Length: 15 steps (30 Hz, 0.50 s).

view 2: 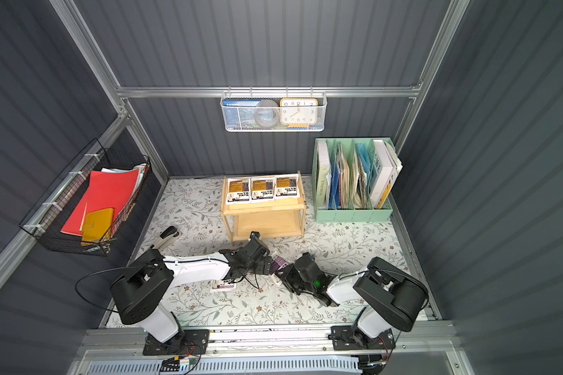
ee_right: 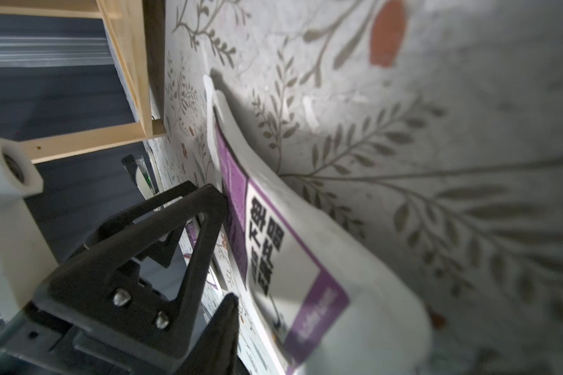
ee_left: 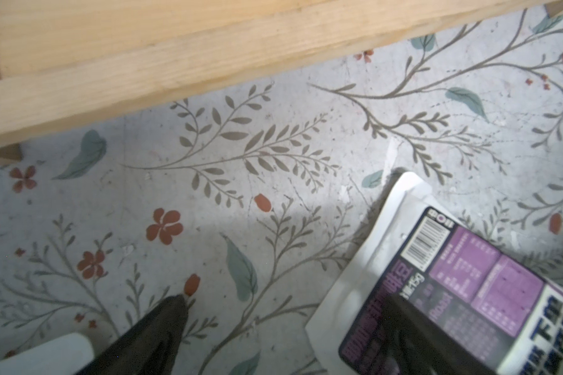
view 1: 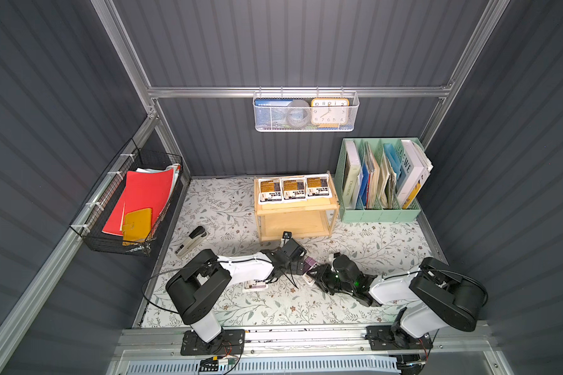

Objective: Place the bagged coffee beans on the shelf by color
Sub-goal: Pick up the bagged coffee beans at the center of the board.

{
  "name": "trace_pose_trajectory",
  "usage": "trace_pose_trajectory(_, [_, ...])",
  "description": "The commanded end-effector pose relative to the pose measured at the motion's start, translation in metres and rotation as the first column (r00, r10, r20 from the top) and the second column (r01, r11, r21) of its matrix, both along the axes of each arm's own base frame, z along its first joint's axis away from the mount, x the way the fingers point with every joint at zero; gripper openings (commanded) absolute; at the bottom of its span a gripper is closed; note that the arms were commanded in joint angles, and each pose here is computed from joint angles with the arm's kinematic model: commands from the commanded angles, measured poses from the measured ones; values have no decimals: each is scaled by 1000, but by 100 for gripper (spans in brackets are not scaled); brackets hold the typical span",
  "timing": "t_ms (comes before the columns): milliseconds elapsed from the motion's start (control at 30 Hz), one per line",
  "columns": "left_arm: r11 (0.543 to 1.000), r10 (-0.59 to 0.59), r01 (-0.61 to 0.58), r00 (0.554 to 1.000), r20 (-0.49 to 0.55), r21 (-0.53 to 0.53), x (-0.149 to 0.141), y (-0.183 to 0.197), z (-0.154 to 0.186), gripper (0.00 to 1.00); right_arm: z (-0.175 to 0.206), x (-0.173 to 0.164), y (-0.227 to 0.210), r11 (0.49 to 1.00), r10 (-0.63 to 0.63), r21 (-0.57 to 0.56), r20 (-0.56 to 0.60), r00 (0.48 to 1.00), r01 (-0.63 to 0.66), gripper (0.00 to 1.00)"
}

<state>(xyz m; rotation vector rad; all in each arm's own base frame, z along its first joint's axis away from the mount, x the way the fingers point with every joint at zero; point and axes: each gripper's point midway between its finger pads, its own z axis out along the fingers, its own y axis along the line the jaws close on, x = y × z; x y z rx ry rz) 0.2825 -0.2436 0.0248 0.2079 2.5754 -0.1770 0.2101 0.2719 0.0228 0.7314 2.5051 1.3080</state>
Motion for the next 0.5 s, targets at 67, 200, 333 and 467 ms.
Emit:
trace_pose_trajectory(67, [1000,12,-12,1000,9,-5,-7,7,14,100,-43,-27,-29,990,-15,-142,-135,991,-5,15])
trace_pose_trajectory(200, [998,39,-36,998,47,-47,-6,9,41,100,-34,-26,-27,992,-8,-126,-121,993,-7,0])
trace_pose_trajectory(333, [992,71,-62,994,80,-114,-8,12,69,100,-23,-26,-27,993,-7,-119,-104,995,-5,0])
trace_pose_trajectory(467, [979,126,-106,986,109,-174,-14,24,96,100,-4,-27,-24,993,8,-117,-78,997,-17,0])
